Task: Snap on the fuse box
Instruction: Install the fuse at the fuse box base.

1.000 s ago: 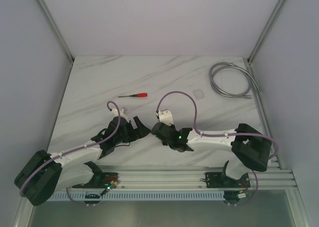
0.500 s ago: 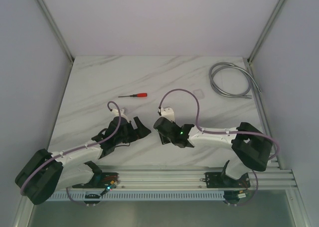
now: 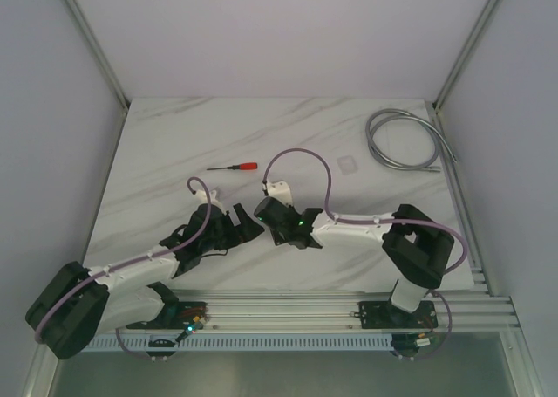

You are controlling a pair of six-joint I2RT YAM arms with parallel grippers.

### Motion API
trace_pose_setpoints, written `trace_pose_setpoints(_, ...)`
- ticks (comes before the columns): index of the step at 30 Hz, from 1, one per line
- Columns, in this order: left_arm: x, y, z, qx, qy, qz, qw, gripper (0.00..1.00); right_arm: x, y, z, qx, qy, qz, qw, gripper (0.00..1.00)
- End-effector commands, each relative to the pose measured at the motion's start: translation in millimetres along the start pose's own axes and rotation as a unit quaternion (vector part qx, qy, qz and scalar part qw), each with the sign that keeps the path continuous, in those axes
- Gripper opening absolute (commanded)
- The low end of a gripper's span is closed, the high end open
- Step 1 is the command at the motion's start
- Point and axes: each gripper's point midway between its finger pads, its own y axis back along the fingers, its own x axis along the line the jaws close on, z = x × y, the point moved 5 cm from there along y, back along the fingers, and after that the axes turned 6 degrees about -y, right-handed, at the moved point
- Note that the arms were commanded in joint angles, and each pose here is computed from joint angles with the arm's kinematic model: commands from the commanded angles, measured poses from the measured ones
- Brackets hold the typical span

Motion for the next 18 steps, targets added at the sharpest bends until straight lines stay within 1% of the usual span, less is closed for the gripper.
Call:
trace_pose_setpoints(1, -2, 3, 7, -0.02, 0.003, -0.003, 1.0, 1.0, -55, -3, -95, 0.214, 0.084, -0.083, 0.97, 0.0)
trace_pose_setpoints(9, 4, 6, 13, -0.033, -0.006, 0.012, 0.999, 1.0, -55, 24, -90, 0.24, 0.095, -0.058, 0.964, 0.0)
trace_pose_setpoints(18, 12, 9, 16, -0.04, -0.012, 0.022, 0.999, 1.0, -59, 34, -82, 0.266, 0.116, -0.086, 0.953, 0.0)
